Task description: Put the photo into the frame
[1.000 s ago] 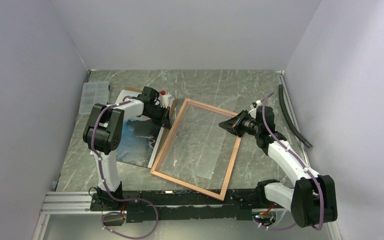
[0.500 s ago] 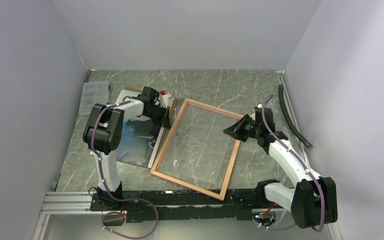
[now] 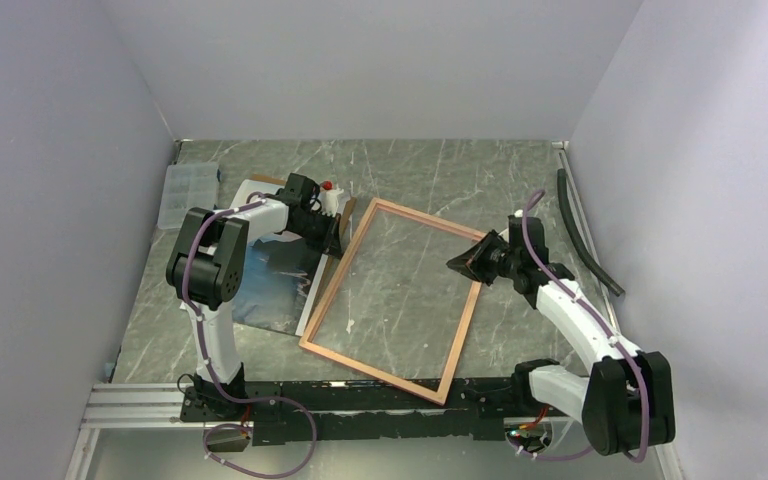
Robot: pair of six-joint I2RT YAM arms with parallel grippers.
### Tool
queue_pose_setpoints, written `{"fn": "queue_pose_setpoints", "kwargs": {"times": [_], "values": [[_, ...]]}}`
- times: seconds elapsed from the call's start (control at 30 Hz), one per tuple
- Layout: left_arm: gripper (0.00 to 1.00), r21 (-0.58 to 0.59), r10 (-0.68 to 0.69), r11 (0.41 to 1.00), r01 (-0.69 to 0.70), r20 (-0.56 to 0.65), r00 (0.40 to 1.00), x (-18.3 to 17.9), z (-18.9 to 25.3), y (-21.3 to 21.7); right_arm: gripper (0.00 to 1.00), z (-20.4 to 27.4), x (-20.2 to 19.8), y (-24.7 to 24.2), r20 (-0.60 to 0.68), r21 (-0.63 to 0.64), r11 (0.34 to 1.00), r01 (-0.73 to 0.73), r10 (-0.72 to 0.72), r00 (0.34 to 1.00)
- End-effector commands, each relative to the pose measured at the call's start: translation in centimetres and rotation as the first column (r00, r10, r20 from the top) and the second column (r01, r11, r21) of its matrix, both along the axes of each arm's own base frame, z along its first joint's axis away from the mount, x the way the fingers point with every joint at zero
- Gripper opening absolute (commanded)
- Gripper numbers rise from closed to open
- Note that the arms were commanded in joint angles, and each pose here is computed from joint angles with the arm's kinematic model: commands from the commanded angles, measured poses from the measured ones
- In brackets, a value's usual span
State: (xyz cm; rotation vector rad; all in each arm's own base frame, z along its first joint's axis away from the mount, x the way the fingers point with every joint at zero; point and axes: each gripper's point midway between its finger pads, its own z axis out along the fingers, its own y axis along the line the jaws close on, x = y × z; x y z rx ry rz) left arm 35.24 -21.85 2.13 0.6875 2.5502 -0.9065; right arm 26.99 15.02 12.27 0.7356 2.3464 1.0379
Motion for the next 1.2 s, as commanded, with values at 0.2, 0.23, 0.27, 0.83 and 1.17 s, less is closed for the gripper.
{"fn": "queue_pose_setpoints", "kwargs": {"times": [0.2, 0.23, 0.27, 0.83, 1.17], "values": [[0.03, -0.049, -0.052, 0.997, 0.051, -0.017, 0.999, -1.6, 1.0, -1.7, 0.00, -0.8, 0.7, 1.2, 0.022, 0.050, 0.998, -0.026, 0.025, 0.999], [0.03, -0.049, -0.052, 0.998, 0.051, -0.016, 0.999, -1.6, 1.0, -1.7, 0.00, -1.0, 0.8, 1.1, 0.018, 0.042, 0.999, -0.028, 0.028, 0.999], [0.03, -0.048, -0.051, 0.998, 0.050, -0.015, 0.999, -1.5, 1.0, -1.6, 0.00, -1.2, 0.7, 1.0, 0.009, 0.032, 0.999, -0.033, 0.032, 0.999], [0.03, -0.040, -0.038, 0.998, 0.039, 0.002, 0.999, -1.2, 1.5, -1.1, 0.35, -2.0, 0.1, -0.7, -0.033, -0.112, 0.992, -0.063, 0.060, 0.998], [0.03, -0.041, -0.037, 0.998, 0.037, 0.003, 0.999, -1.3, 1.5, -1.0, 0.54, -2.5, 0.7, -2.2, -0.054, -0.204, 0.977, -0.069, 0.059, 0.997]]}}
